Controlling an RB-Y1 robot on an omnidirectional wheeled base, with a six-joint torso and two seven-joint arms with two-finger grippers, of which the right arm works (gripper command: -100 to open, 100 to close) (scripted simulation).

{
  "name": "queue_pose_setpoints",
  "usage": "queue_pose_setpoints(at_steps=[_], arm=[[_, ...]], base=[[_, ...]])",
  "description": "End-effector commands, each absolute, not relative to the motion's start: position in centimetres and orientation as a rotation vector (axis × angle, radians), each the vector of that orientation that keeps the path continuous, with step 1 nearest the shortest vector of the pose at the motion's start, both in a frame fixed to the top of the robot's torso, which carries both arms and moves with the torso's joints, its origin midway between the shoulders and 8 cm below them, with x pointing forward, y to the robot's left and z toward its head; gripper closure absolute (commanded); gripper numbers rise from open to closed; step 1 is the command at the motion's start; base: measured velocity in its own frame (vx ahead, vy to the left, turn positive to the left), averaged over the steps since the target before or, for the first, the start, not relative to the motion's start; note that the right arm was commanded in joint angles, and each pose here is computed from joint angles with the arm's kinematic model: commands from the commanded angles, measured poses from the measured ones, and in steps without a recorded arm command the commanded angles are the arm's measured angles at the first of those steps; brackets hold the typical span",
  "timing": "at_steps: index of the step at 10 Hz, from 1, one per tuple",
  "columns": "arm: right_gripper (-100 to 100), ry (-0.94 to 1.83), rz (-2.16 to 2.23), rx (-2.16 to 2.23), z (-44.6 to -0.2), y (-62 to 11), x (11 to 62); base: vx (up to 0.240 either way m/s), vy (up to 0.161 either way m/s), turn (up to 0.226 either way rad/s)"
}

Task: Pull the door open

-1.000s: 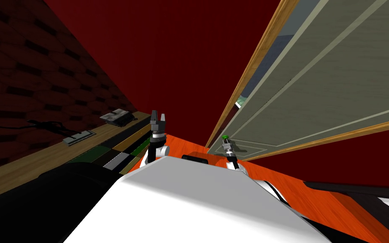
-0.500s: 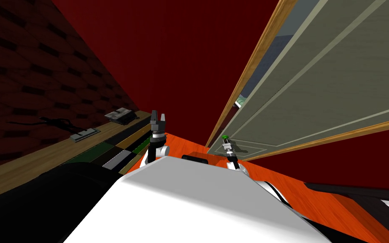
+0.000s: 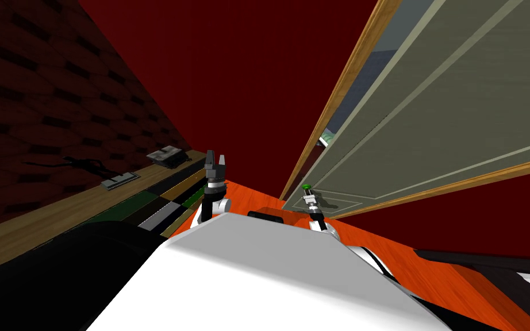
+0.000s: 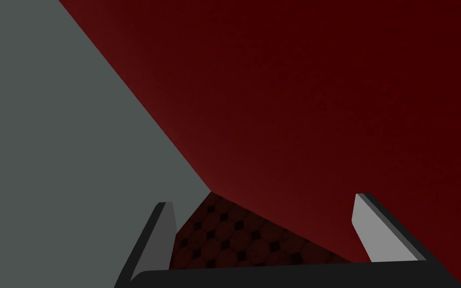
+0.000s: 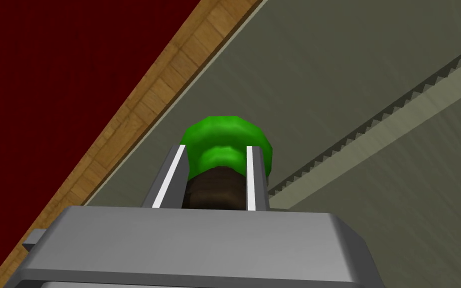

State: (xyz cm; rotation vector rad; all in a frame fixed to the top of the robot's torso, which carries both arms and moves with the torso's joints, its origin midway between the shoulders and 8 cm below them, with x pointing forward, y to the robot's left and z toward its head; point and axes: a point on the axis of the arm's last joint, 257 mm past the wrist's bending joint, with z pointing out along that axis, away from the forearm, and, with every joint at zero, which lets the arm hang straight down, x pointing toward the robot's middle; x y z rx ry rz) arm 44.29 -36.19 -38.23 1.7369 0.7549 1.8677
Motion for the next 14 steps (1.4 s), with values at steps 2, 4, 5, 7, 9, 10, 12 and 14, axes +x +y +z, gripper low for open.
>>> queue_pose_setpoints(at_steps=[2,4,5,7,9,10,12,14], arm=[[100,0.715,1.887,1.81,-39.19,-36.64,43.46],[100,0.702,1.898,1.821,-39.19,-36.64,43.46],[100,0.677,1.923,1.847,-39.18,-36.69,43.38],[100,0.677,1.923,1.847,-39.18,-36.69,43.38],[100,0.636,1.965,1.891,-39.18,-36.78,43.21],[100,0.624,1.974,1.901,-39.18,-36.78,43.21],[100,0.597,2.002,1.925,-39.07,-36.78,43.2],[100,0.568,2.023,1.954,-39.18,-36.89,43.04]], base=[[-0.049,-0.022,0.038],[-0.038,-0.014,0.005],[-0.032,-0.008,0.021],[-0.024,-0.013,0.012],[-0.043,-0.019,0.046],[-0.056,-0.025,0.016],[-0.048,-0.025,0.019],[-0.032,-0.01,0.016]])
